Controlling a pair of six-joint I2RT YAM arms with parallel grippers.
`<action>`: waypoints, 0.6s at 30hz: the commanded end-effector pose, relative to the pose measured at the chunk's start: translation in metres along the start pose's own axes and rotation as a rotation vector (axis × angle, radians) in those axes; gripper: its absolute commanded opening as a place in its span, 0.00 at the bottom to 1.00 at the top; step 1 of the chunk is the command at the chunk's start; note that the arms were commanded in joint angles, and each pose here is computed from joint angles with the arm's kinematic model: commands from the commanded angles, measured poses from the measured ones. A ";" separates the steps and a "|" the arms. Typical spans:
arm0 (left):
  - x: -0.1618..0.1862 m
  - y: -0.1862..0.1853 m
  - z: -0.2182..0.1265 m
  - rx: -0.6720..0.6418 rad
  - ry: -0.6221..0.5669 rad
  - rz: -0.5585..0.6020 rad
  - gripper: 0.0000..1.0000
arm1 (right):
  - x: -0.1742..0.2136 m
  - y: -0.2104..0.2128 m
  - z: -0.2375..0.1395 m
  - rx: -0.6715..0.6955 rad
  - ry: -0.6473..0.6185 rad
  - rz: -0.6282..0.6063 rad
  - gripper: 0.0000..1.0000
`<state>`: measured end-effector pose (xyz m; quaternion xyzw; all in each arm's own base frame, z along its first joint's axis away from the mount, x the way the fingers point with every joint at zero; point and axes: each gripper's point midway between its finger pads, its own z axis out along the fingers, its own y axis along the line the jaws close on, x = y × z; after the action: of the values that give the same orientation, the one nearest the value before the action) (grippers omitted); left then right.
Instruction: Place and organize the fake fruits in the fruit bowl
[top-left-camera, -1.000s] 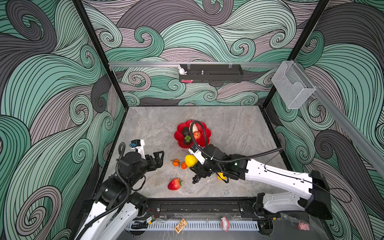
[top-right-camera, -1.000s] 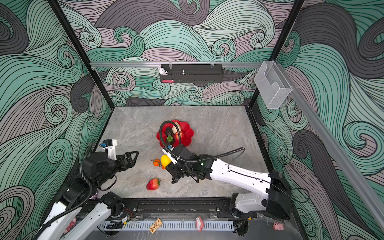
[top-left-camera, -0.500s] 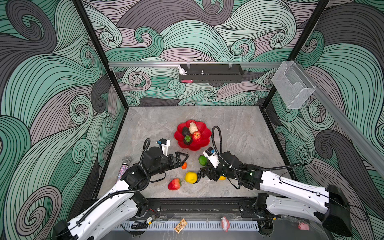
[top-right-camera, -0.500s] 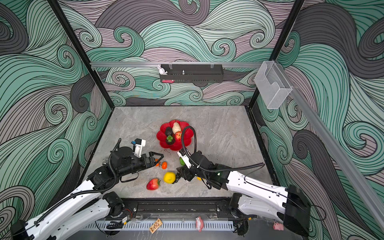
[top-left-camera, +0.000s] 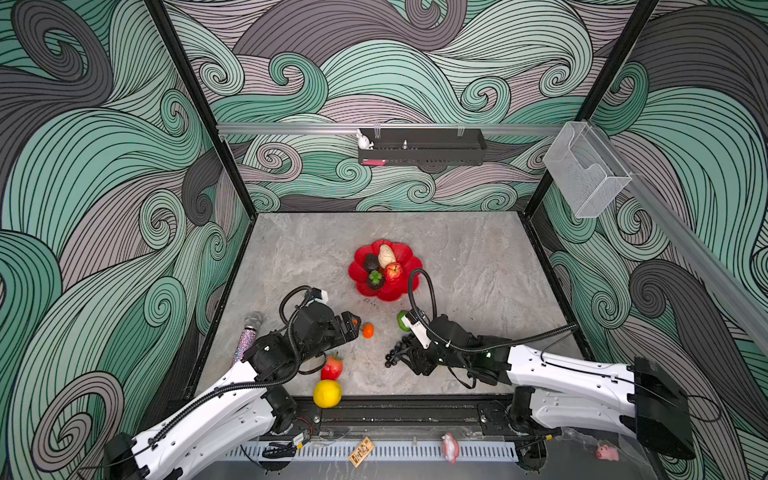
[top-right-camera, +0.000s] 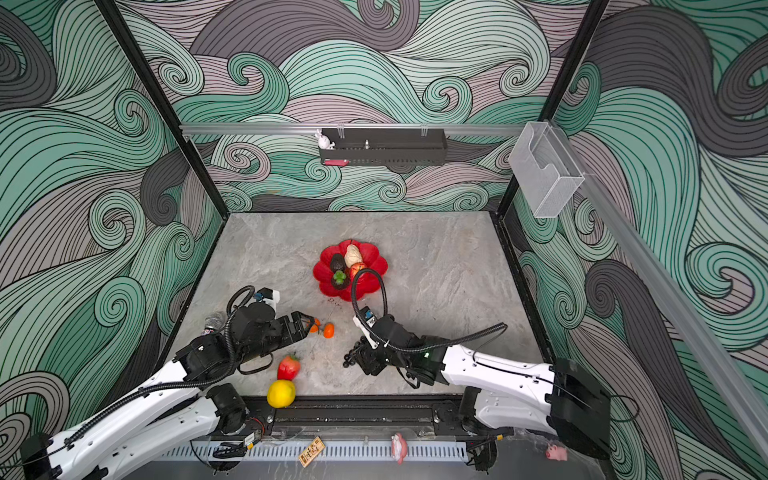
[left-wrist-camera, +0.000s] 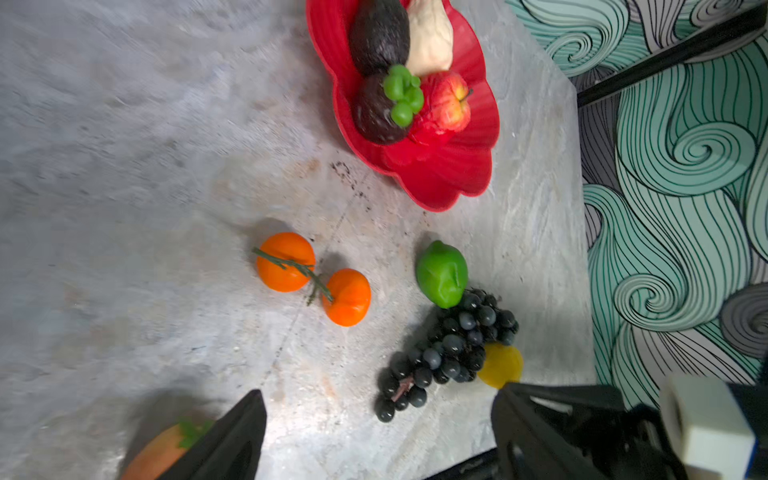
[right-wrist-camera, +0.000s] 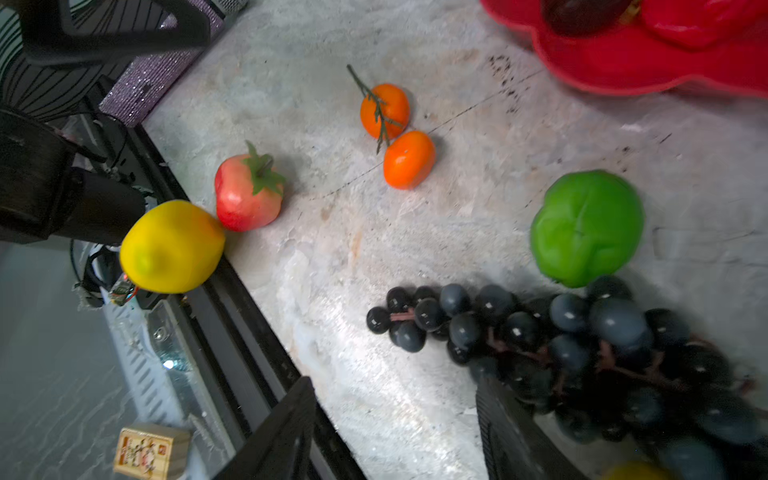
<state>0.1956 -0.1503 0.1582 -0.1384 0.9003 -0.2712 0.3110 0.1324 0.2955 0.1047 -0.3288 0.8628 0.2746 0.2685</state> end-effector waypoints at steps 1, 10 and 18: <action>-0.016 0.026 -0.019 -0.110 -0.106 0.060 0.87 | 0.007 0.014 0.007 -0.013 0.015 0.024 0.67; -0.069 0.028 -0.088 -0.188 -0.324 0.209 0.87 | 0.007 0.077 0.037 -0.108 0.060 -0.147 0.76; -0.104 0.033 -0.155 -0.215 -0.525 0.305 0.87 | 0.014 0.126 0.078 -0.197 0.128 -0.320 0.86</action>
<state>0.1815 -0.0442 0.2888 -0.1149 0.8238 -0.1503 0.5344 0.0632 0.4031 0.0762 -0.4694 0.8088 0.2803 0.2165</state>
